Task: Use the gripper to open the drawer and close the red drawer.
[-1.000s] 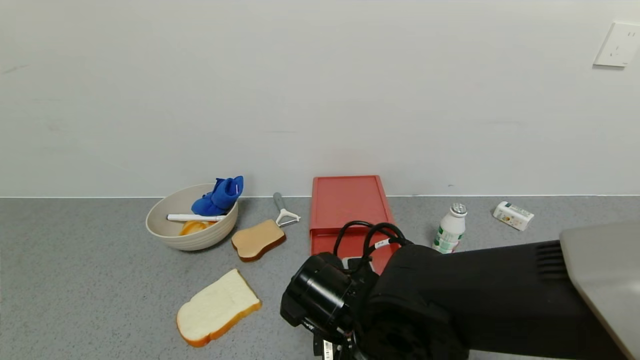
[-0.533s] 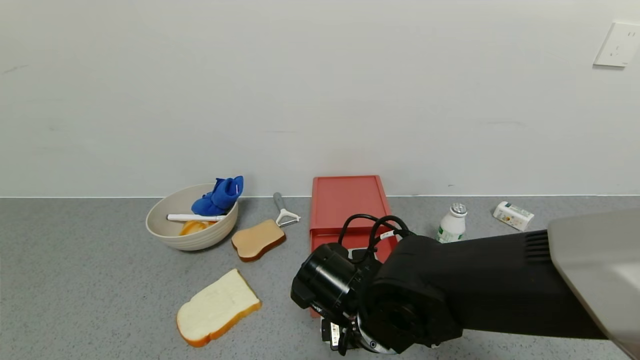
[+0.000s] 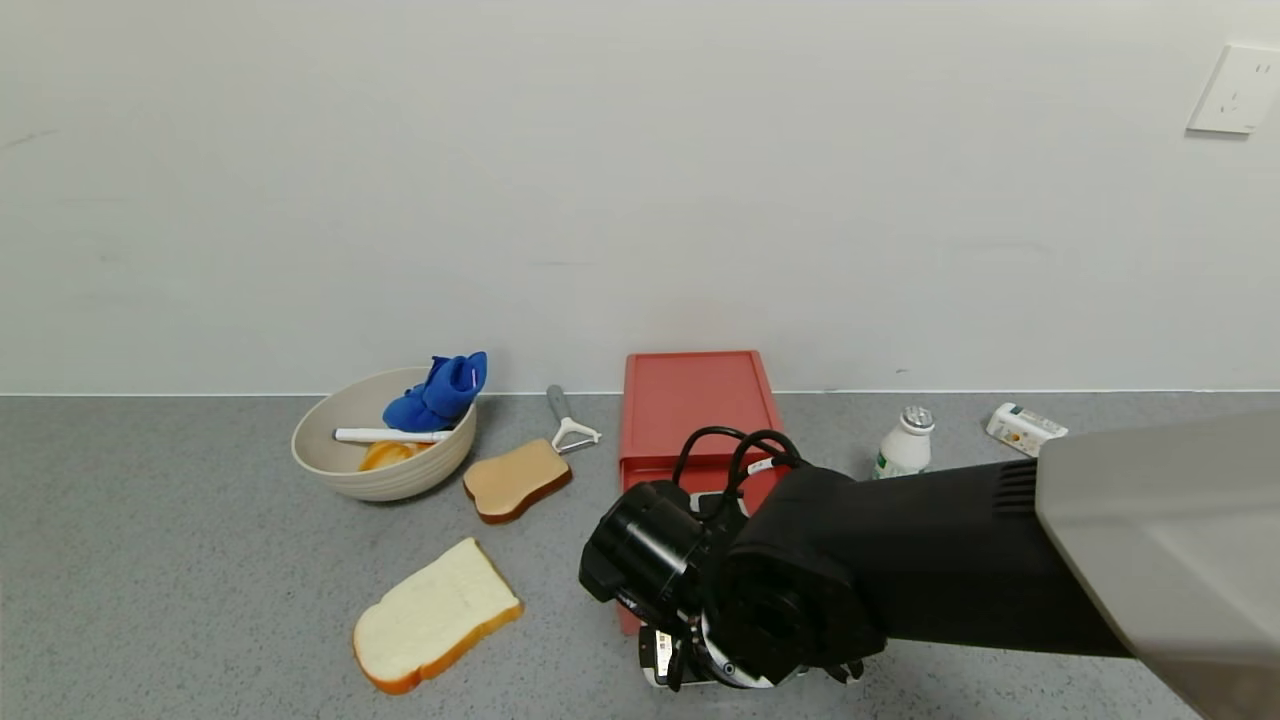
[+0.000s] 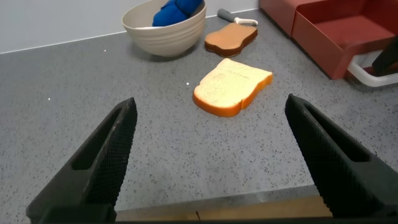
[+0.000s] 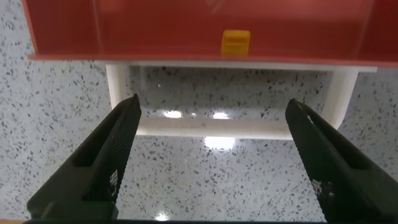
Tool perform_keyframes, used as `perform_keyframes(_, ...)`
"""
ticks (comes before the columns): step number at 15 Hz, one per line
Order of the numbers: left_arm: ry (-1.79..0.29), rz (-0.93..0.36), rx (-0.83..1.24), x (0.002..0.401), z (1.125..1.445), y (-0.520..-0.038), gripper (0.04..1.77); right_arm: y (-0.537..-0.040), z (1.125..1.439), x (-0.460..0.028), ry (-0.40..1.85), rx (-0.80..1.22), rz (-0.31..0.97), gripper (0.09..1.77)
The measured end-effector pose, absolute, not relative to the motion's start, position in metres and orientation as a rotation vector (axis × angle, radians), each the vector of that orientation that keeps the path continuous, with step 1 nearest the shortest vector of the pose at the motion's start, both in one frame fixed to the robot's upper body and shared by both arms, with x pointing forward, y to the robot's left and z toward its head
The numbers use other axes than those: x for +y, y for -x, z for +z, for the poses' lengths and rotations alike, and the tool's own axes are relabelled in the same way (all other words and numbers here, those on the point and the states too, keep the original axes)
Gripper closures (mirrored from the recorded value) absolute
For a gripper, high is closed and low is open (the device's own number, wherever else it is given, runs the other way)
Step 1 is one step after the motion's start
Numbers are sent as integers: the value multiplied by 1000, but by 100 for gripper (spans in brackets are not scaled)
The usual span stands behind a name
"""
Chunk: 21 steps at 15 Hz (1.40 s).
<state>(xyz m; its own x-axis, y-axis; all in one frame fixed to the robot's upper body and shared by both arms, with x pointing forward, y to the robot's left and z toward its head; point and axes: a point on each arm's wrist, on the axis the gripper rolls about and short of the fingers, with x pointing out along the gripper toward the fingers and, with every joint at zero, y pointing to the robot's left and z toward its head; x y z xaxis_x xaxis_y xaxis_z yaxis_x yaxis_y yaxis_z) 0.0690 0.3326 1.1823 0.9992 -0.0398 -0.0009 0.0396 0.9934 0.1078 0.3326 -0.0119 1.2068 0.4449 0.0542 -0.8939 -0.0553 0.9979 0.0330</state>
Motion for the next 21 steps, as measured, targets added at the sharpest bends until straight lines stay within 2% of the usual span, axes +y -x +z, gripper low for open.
perform_keyframes(21,-108,-39,-1,333,1182,-69,9,-390,1211,-9,-3,1025,103,15)
